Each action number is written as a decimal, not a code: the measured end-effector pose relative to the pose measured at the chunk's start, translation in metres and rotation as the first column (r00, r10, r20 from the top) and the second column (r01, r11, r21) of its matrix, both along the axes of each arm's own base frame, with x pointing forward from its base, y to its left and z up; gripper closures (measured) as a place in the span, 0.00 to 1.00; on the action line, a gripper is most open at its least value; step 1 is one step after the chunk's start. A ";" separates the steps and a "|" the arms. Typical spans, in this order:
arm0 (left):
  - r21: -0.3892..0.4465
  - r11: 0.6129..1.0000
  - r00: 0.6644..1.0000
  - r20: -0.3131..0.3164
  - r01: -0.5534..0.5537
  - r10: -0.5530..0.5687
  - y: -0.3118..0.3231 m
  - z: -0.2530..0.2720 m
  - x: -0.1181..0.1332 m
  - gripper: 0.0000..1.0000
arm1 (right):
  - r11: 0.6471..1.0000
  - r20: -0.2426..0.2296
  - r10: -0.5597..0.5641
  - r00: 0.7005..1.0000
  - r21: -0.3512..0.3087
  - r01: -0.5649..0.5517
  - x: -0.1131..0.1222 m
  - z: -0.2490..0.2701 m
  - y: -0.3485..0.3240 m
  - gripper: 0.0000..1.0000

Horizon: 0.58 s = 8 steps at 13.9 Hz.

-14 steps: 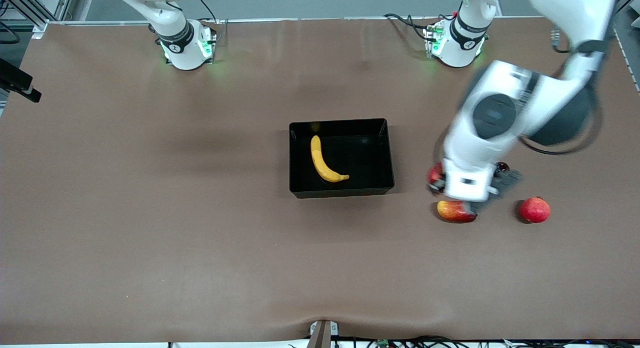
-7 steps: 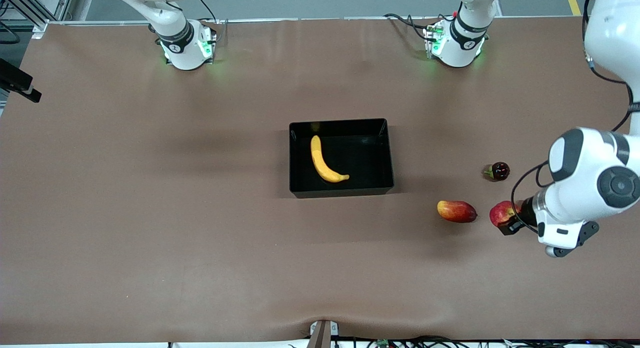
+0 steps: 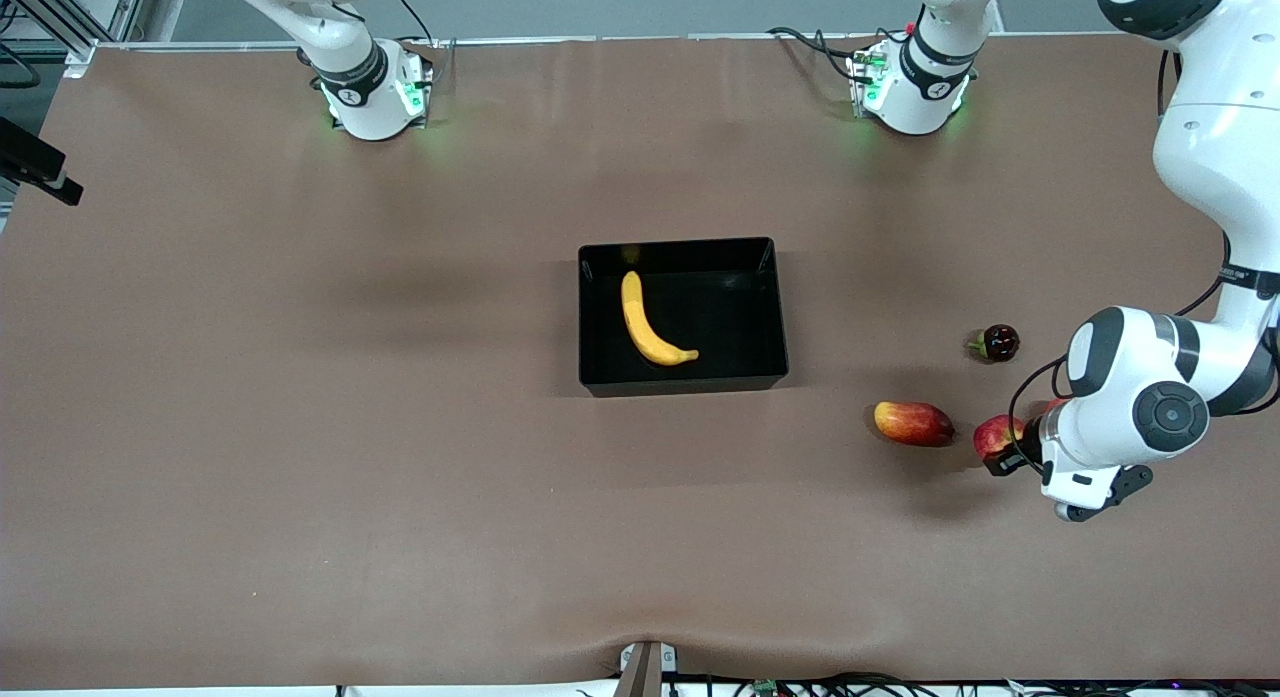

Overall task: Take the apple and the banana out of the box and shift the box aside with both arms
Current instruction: 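Lower the apple beside the mango and open the left gripper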

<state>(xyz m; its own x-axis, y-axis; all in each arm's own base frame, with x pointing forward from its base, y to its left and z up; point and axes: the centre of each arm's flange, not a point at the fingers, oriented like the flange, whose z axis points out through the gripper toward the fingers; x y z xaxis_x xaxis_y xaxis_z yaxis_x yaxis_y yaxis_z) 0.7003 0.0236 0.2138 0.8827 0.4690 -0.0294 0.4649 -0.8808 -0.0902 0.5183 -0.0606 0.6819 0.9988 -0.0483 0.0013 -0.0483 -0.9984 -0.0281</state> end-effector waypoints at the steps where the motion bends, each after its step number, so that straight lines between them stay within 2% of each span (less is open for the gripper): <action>1: -0.002 1.000 1.000 -0.005 0.001 -0.001 0.002 -0.005 -0.001 0.31 | 1.000 0.000 0.000 1.000 0.000 0.000 0.000 0.000 0.000 0.00; 4: -0.005 1.000 1.000 0.002 0.025 -0.025 -0.002 0.000 -0.001 0.05 | 1.000 0.000 0.000 1.000 0.000 0.000 0.000 0.000 0.000 0.00; 5: -0.006 0.999 0.999 0.011 0.037 -0.036 -0.007 0.010 0.001 0.00 | 1.000 0.000 0.000 1.000 0.000 0.000 0.000 0.000 0.000 0.00; 8: 0.001 0.994 0.994 0.010 0.109 -0.109 -0.059 0.083 -0.003 0.00 | 1.000 0.000 0.000 1.000 0.000 0.000 0.000 0.000 0.000 0.00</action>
